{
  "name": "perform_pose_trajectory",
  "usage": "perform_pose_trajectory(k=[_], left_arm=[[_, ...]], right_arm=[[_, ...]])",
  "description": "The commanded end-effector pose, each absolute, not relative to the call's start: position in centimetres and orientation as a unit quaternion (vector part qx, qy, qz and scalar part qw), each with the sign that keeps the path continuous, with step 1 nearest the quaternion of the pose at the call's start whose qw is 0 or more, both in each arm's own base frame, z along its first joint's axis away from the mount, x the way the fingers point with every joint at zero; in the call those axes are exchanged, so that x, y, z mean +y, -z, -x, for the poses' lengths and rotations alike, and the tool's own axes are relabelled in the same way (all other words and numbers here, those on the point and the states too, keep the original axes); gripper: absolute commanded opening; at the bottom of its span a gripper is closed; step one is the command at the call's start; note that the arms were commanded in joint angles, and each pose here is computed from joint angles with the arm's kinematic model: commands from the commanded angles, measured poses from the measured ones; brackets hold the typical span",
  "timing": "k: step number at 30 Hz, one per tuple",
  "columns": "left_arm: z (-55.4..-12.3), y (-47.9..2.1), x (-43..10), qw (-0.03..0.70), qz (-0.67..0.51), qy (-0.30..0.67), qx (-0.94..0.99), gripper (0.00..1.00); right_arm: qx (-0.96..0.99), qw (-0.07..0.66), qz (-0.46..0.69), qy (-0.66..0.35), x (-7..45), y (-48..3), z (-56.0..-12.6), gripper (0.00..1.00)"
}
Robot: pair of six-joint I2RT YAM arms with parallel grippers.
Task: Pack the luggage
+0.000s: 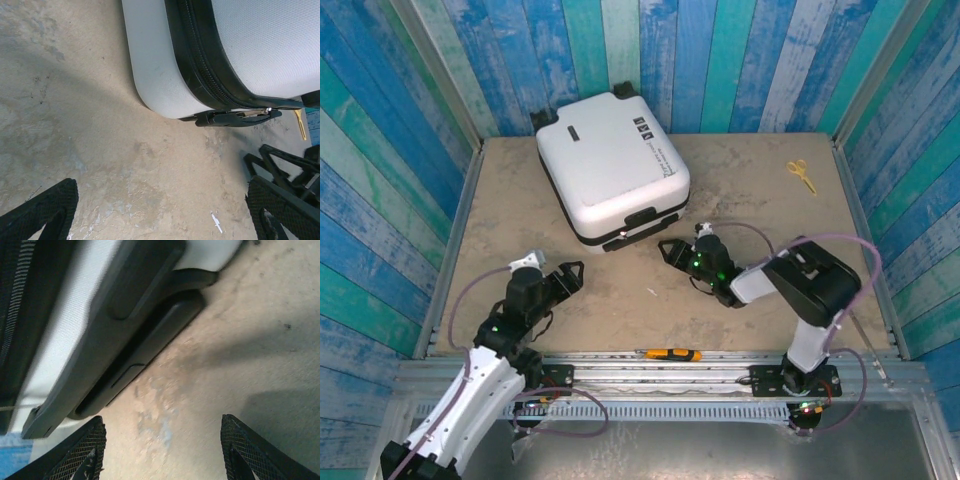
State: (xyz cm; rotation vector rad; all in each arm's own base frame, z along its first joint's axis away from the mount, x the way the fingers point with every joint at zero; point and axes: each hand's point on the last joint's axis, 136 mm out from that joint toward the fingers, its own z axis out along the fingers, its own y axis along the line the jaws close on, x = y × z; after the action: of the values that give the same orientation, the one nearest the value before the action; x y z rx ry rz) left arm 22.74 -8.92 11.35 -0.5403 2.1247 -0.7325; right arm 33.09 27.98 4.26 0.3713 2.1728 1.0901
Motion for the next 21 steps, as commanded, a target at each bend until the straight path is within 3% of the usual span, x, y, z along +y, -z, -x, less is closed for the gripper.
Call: perform_pose_trajectory(k=[1, 7, 15, 21], left_arm=[[-22.5, -11.8, -8.7, 0.407, 0.217, 0.290, 0.838, 0.91], [-22.4, -11.4, -8.6, 0.404, 0.221, 0.287, 0.840, 0.92], [-22.4, -11.0, -8.6, 0.401, 0.221, 0.283, 0.843, 0.92], [-22.4, -10.9, -8.6, 0.399, 0.223, 0.283, 0.843, 0.92]], right_arm=[[0.758, 0.351, -0.171, -0.522, 29.8, -7.9, -34.8, 0.64], [0.708, 0.350, -0.178, -0.587, 31.2, -8.2, -35.8, 0.67], [0.698, 0.345, -0.181, -0.601, 31.9, -8.3, -36.7, 0.67], [0.688, 0.343, -0.193, -0.609, 32.1, -8.3, -37.8, 0.60]])
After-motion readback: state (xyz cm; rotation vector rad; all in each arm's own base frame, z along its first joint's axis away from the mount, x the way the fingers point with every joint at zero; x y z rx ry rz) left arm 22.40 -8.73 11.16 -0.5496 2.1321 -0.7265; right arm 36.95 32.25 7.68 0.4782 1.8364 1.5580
